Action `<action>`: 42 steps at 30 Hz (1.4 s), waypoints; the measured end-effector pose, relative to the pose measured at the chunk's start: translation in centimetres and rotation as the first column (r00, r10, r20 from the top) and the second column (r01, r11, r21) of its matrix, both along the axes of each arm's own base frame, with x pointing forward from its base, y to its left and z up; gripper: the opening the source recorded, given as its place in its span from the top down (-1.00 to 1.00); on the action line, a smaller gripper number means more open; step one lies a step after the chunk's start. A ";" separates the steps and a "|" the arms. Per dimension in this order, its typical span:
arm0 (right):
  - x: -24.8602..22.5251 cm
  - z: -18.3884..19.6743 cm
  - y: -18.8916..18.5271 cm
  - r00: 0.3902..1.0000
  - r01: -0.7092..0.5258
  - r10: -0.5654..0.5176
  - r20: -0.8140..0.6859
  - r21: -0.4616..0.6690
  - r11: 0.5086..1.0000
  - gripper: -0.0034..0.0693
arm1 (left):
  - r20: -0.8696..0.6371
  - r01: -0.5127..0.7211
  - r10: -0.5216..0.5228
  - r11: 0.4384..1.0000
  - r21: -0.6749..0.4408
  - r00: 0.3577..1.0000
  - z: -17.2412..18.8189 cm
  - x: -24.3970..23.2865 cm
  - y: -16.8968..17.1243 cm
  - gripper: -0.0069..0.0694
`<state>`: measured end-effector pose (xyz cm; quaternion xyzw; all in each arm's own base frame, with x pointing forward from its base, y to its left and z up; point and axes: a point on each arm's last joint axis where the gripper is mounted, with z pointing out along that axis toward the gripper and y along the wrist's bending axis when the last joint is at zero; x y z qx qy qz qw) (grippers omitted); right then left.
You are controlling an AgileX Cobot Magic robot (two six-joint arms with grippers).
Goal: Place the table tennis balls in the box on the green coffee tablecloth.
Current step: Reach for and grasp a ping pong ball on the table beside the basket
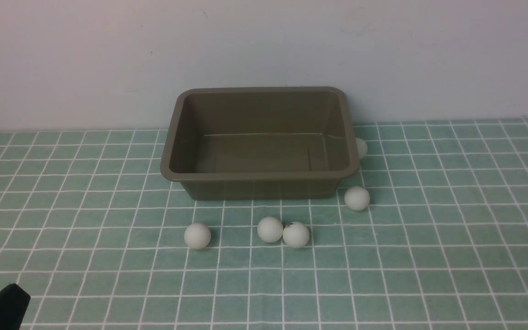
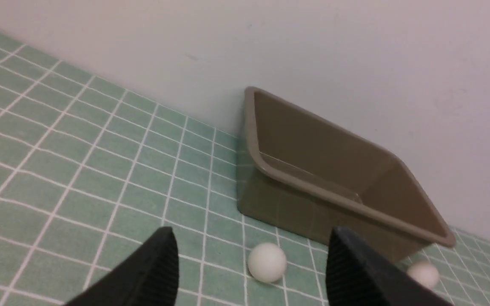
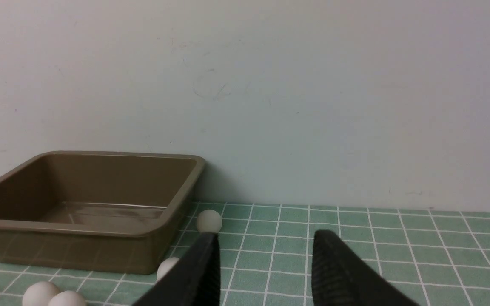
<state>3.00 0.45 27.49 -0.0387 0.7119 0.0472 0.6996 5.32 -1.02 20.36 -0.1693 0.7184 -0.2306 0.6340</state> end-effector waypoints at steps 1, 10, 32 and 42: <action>0.0 0.0 0.0 1.000 0.000 0.000 0.000 0.000 1.000 0.12 | -0.004 0.026 -0.026 0.999 0.023 1.000 1.0 -0.3 -0.2 -0.30; 0.0 0.0 0.1 1.000 -0.009 0.009 -0.002 0.021 1.000 0.12 | -0.151 0.218 -0.186 0.948 0.231 0.971 5.6 0.0 -1.4 -0.30; 0.0 0.0 0.3 1.000 -0.029 0.029 -0.005 0.069 0.997 0.12 | -0.613 0.667 -0.409 0.694 0.271 0.675 6.0 17.7 -3.1 -0.47; 0.0 0.2 0.3 1.000 -0.029 0.028 0.009 0.071 0.997 0.12 | -0.656 0.677 -0.451 0.725 0.127 0.606 2.6 23.1 -3.7 -0.55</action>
